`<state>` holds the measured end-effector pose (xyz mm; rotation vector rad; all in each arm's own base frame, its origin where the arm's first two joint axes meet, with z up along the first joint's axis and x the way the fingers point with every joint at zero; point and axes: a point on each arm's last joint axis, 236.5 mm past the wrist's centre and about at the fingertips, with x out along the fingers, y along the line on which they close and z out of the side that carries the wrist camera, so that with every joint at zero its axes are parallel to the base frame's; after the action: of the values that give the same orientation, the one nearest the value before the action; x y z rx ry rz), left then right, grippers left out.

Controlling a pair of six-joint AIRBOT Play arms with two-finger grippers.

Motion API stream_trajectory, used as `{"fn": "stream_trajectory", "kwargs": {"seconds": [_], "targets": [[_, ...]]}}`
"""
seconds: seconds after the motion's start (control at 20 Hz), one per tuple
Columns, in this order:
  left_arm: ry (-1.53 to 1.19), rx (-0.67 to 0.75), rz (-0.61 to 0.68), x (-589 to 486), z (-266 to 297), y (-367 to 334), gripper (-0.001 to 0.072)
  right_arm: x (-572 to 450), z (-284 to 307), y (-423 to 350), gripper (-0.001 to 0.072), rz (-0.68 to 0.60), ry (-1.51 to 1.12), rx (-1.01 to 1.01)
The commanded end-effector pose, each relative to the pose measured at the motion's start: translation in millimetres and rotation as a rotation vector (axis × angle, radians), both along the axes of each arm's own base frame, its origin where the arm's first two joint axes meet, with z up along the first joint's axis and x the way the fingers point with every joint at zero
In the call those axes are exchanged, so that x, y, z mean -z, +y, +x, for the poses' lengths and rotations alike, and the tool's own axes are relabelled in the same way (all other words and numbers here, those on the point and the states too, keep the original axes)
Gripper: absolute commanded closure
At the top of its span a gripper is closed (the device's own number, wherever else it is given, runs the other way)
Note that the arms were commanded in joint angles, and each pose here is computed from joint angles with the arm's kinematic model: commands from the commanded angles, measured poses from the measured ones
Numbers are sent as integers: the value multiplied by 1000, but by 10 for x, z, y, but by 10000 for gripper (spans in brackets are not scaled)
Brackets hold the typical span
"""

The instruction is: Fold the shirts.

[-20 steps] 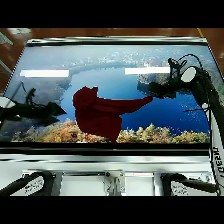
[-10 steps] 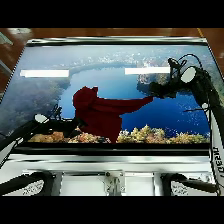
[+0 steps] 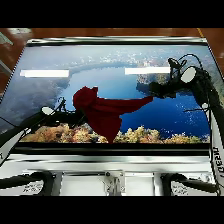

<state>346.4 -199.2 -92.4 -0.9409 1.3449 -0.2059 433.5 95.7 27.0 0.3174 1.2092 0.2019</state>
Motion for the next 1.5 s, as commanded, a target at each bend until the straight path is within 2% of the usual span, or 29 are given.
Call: {"fn": "stream_trajectory", "kwargs": {"seconds": [0.0, 0.15, 0.25, 0.35, 0.45, 0.6, 0.75, 1.0, 1.25, 1.45], "targets": [[-202, 108, -31, -649, 223, -143, 672, -73, 19, 74, 655, 42, -13, 13], [-624, 104, -1, -2099, 489, -3, 672, -521, 168, 105, 655, 79, -160, 40], [-964, 9, 54, -3445, 452, 353, 673, -1172, 271, 85, 655, 93, -340, 55], [-1308, -173, 89, -4906, 53, 848, 672, -2137, 283, 35, 655, 116, -600, 82], [-1583, -319, 140, -5966, -595, 1209, 672, -3284, 26, -73, 655, 130, -907, 112], [-1787, -362, 225, -6606, -1397, 1284, 672, -4447, -711, -251, 656, 106, -1221, 138], [-1817, -313, 242, -6625, -1700, 1162, 672, -4937, -1378, -339, 656, 86, -1367, 143], [-1753, -216, 228, -6433, -1770, 983, 672, -4870, -2031, -359, 656, 25, -1335, 103], [-1525, -50, 410, -5731, -1588, 945, 672, -4278, -2145, -521, 656, -72, -1093, 126], [-1264, -42, 553, -4995, -1264, 1256, 672, -3630, -1892, -619, 656, -163, -823, 111]]}}
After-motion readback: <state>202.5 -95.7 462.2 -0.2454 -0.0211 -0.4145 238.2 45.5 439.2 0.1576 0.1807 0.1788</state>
